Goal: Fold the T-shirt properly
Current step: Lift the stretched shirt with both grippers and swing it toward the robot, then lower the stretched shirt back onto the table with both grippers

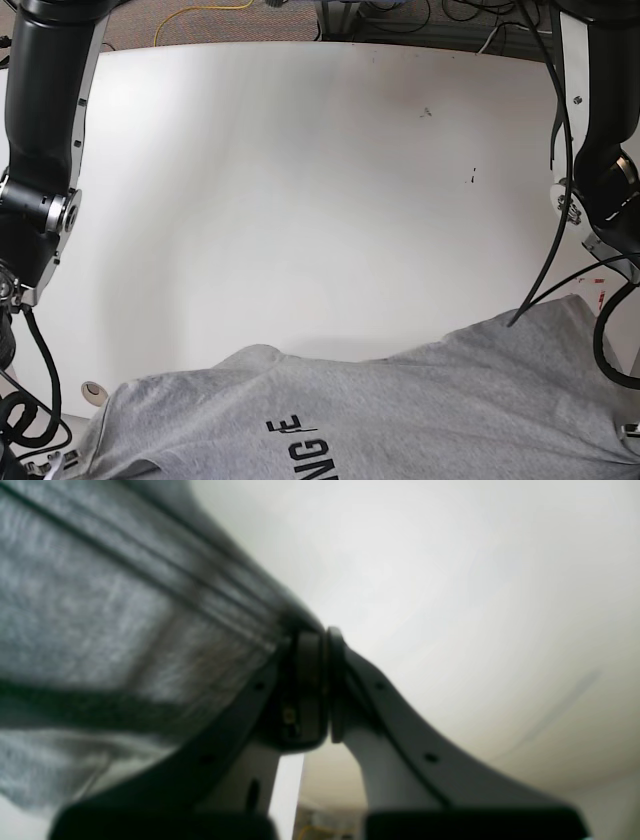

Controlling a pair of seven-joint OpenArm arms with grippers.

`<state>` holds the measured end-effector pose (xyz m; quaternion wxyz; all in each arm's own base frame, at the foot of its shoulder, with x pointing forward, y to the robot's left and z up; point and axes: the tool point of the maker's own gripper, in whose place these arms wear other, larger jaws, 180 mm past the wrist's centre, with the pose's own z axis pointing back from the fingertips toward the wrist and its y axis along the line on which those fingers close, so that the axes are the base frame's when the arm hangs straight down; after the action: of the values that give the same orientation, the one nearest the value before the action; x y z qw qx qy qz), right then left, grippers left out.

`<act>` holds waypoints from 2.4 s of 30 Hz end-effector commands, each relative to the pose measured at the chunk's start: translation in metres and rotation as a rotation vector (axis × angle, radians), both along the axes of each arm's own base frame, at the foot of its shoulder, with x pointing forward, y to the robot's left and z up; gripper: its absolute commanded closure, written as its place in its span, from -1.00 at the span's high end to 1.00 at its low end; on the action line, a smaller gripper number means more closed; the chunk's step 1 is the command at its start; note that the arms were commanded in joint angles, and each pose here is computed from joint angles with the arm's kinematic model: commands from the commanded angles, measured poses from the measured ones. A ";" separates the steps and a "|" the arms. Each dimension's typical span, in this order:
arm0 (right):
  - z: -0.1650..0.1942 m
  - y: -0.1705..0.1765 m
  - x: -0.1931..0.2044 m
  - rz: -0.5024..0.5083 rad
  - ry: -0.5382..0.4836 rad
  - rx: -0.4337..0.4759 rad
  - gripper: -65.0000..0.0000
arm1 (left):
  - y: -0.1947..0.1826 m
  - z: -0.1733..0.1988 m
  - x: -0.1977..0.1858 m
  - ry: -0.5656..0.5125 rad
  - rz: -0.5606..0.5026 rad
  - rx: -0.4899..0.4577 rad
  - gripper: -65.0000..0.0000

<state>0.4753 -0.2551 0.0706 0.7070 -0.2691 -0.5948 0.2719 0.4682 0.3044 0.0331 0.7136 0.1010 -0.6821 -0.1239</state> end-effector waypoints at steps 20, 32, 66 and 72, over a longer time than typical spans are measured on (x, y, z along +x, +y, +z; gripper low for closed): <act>-0.155 0.004 -0.060 -0.026 0.208 0.005 -0.99 | 0.004 -0.164 -0.037 0.366 0.052 0.051 -0.97; -0.201 0.009 -0.074 -0.029 0.301 0.061 -0.99 | 0.001 -0.242 -0.066 0.536 0.034 0.045 -0.97; -0.309 0.023 -0.134 -0.079 0.503 0.296 -1.00 | 0.003 -0.327 -0.123 0.753 0.040 0.081 -0.97; -0.290 0.026 -0.117 -0.064 0.452 0.300 -0.99 | -0.005 -0.309 -0.105 0.702 0.020 0.084 -0.96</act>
<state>0.3529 -0.2209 -0.2303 0.8653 -0.0926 -0.4426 0.2163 0.3539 0.2944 -0.2944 0.9101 0.0728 -0.3699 -0.1721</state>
